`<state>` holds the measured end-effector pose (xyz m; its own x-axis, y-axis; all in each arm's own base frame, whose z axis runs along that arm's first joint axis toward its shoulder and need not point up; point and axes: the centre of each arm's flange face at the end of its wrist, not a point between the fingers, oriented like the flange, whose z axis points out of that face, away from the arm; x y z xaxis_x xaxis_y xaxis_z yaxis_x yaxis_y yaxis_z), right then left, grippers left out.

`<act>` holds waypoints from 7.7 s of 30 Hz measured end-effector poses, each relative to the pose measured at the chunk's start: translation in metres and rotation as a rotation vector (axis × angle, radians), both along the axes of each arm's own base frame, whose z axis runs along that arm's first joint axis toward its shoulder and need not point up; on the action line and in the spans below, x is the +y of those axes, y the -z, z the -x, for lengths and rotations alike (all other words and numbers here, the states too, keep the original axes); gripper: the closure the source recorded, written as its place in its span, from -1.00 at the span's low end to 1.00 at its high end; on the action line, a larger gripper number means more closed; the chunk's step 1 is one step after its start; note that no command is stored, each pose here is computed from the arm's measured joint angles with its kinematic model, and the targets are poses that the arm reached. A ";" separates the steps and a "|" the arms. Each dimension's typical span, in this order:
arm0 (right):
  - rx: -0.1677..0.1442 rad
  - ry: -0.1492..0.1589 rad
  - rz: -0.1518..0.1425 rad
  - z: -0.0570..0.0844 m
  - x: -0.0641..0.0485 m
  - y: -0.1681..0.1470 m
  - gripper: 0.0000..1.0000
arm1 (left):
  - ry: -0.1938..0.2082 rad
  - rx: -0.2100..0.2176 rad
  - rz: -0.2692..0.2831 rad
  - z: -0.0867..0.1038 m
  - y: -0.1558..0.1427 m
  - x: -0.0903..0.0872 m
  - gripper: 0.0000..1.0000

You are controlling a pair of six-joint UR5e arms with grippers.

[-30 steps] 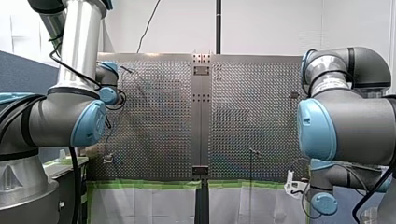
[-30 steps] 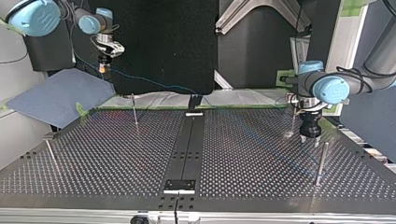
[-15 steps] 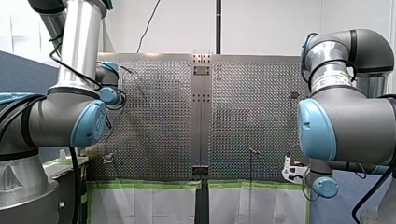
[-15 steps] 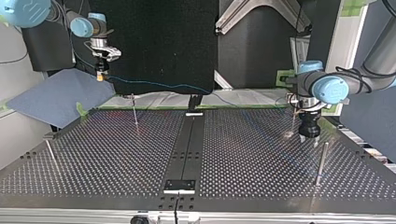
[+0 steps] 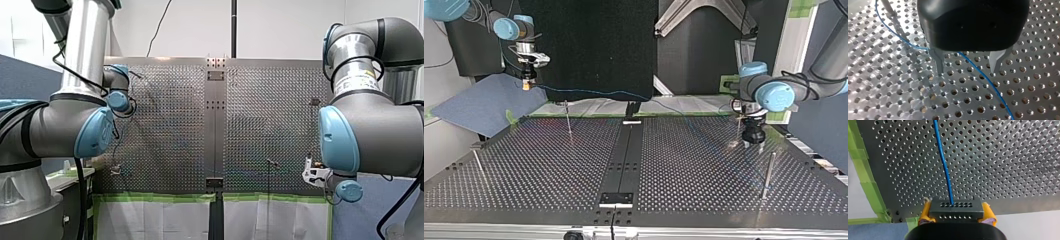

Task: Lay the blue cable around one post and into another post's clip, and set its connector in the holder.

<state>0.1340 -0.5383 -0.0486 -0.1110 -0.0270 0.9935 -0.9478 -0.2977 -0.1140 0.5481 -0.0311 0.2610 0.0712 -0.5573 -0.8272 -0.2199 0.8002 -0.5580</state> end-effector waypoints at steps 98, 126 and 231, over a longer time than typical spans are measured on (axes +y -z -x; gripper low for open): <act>-0.045 -0.021 -0.007 -0.008 0.001 -0.001 1.00 | 0.136 0.105 -0.296 0.168 -0.287 -0.044 -0.80; -0.046 -0.021 -0.007 -0.008 0.001 -0.001 1.00 | 0.103 0.293 -0.258 0.180 -0.267 -0.040 -0.80; 0.020 -0.035 0.061 -0.007 -0.002 -0.049 1.00 | 0.681 0.353 -0.378 0.167 -0.004 -0.255 -0.80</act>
